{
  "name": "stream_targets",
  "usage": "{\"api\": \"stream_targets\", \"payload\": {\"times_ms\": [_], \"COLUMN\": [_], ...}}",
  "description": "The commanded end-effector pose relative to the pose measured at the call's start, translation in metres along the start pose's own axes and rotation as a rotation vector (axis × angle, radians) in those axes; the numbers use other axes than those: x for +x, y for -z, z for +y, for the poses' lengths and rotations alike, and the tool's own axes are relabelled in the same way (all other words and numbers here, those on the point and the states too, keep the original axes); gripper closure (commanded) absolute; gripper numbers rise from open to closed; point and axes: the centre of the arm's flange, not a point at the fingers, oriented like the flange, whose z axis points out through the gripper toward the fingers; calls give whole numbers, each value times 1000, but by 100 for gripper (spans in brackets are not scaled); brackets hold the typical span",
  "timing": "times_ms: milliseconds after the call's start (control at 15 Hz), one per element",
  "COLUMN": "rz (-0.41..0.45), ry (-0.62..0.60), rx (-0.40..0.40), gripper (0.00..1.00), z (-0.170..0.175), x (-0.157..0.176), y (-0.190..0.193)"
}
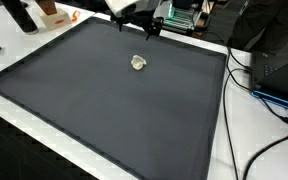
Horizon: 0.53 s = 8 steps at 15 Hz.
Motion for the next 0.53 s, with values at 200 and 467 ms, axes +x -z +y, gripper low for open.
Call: {"api": "stream_targets", "payload": {"times_ms": [200, 467], "rz": [126, 156], "ry": [137, 182], "rx": [144, 193], "gripper": [0, 0], "z": [26, 34], "x": [-46, -57], "y": [1, 3]}}
